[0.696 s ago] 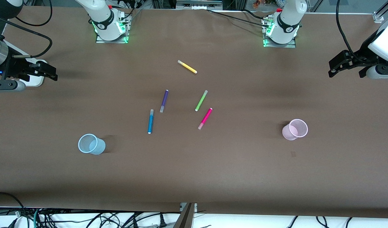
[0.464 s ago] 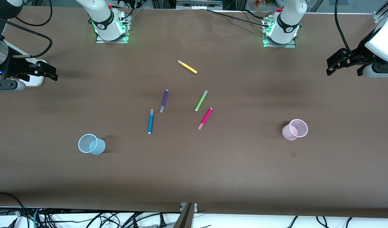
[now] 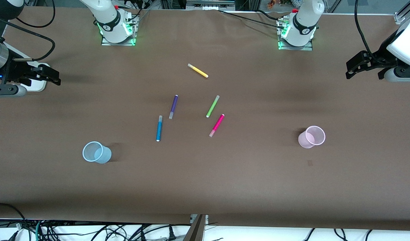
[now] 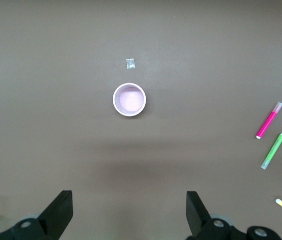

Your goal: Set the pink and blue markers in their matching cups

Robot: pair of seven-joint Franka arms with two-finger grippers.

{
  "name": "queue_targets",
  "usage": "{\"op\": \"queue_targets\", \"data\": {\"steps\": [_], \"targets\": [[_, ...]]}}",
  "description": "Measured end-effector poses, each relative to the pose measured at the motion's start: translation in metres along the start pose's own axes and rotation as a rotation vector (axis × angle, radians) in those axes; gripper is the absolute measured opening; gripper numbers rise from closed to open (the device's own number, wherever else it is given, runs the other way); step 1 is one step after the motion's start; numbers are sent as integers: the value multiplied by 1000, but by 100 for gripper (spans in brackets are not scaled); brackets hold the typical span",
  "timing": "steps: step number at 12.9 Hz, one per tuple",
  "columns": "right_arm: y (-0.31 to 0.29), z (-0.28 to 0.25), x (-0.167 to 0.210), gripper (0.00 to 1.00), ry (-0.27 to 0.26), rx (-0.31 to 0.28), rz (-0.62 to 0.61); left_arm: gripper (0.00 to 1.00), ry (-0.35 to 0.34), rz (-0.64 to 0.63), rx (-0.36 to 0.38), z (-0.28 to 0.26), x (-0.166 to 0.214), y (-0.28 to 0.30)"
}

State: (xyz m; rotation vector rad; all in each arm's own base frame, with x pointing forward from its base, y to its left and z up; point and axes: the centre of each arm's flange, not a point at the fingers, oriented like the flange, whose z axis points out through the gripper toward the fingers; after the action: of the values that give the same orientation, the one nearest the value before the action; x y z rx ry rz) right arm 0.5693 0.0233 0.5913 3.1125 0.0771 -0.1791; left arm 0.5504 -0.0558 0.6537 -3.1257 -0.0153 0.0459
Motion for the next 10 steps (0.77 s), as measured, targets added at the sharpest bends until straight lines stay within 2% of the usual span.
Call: {"op": "queue_targets", "data": {"steps": [4, 10], "targets": [[0, 6, 4, 100, -11, 0, 0, 100, -1, 2, 0, 0, 0, 2], [-3, 39, 22, 100, -69, 0, -5, 100, -3, -13, 0, 1, 0, -2]]}}
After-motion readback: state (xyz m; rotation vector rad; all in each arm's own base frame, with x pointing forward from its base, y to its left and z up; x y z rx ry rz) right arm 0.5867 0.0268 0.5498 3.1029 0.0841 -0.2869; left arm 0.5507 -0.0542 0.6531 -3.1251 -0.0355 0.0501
